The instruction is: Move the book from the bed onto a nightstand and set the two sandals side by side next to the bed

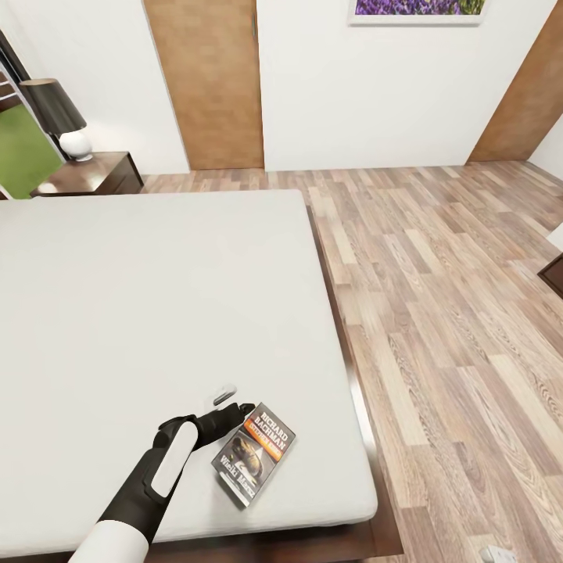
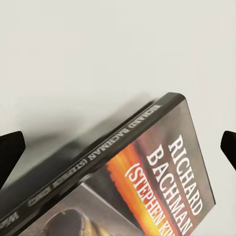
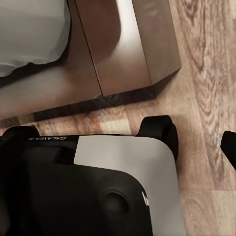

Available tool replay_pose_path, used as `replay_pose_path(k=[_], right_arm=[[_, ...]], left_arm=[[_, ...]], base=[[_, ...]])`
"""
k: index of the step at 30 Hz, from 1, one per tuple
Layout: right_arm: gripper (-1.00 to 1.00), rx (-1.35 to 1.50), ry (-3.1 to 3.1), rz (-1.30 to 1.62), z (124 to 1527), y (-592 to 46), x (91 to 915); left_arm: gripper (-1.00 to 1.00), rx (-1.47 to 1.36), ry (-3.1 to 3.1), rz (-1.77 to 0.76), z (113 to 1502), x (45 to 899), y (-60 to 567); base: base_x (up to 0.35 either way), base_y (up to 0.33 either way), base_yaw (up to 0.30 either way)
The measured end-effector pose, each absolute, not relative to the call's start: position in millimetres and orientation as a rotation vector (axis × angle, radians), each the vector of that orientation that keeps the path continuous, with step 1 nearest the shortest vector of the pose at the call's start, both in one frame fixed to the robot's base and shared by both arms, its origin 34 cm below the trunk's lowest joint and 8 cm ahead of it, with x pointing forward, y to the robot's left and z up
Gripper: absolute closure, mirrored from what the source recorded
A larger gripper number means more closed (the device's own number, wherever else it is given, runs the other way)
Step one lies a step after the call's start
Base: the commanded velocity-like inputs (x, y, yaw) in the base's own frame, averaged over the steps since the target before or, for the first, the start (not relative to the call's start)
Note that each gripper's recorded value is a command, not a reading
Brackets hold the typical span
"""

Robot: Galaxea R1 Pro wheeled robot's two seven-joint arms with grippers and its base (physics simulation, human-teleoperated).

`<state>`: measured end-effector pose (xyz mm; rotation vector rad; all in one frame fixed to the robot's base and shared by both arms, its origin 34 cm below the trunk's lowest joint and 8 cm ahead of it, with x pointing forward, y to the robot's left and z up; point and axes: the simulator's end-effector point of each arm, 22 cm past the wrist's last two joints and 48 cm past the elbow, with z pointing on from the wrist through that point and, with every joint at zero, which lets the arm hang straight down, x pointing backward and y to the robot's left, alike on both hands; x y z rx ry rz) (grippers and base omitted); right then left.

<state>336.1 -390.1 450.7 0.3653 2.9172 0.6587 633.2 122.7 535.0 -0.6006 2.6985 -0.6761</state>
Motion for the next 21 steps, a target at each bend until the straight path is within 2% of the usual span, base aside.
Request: replay_pose_path(k=[21], right_arm=[[-1.00,0.364,2.916,0.659,437,-390,336]], left_arm=[[-1.00,-0.597,2.701,-0.671,521,632,123]], base=[[0.000,0.000,0.000]])
